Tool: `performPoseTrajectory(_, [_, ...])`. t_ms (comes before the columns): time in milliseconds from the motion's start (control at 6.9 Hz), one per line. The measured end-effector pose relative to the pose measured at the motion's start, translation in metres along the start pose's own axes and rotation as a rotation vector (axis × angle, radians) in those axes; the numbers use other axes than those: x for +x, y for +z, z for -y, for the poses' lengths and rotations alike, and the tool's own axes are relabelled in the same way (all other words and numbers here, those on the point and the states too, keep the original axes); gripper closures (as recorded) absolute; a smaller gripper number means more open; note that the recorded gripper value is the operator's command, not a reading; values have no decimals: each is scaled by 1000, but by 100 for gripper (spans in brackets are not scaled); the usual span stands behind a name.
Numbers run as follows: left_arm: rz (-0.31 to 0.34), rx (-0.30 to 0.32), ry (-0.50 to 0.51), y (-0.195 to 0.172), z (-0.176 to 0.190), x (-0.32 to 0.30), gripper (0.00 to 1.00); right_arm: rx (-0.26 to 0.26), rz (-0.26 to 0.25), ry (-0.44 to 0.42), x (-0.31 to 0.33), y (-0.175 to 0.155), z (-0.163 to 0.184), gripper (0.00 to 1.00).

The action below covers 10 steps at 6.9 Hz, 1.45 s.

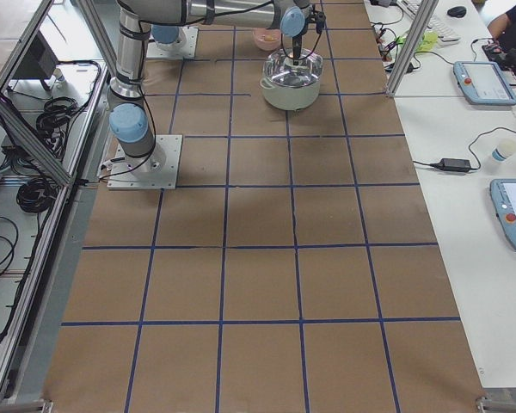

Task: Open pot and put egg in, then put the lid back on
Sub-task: 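Move the left gripper over the egg while the right reaches the lid knob, then close the right gripper on the glass lid knob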

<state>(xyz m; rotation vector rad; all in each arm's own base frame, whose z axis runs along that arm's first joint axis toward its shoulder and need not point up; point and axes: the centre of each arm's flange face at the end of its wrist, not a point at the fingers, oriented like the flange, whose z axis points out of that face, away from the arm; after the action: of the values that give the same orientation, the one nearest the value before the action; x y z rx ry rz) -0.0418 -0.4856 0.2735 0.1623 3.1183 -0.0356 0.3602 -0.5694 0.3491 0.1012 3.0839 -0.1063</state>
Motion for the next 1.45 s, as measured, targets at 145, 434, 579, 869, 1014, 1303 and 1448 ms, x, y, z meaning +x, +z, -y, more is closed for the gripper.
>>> performPoseTrajectory(145, [-6, 14, 2, 14, -1, 0, 4, -1, 0, -8, 0, 2, 0, 13])
performPoseTrajectory(434, [-14, 2, 20, 35, -2, 0, 4, -4, 0, -18, 0, 3, 0, 30])
performPoseTrajectory(579, [-17, -8, 24, 41, -2, 0, 4, -4, 0, -26, 0, 4, -1, 47])
performPoseTrajectory(869, [-19, -17, 18, 46, -2, -4, 4, -5, 1, -34, 0, 3, -1, 89])
performPoseTrajectory(1014, [-20, -19, 15, 47, -2, -6, 4, -6, 4, -36, 0, 3, -1, 90])
performPoseTrajectory(1303, [-21, -19, 26, 47, -2, -8, 4, -9, 7, -35, 0, 2, -2, 90])
performPoseTrajectory(1448, [-20, -18, 29, 47, -2, -8, 4, -9, 7, -35, 0, 0, -2, 90])
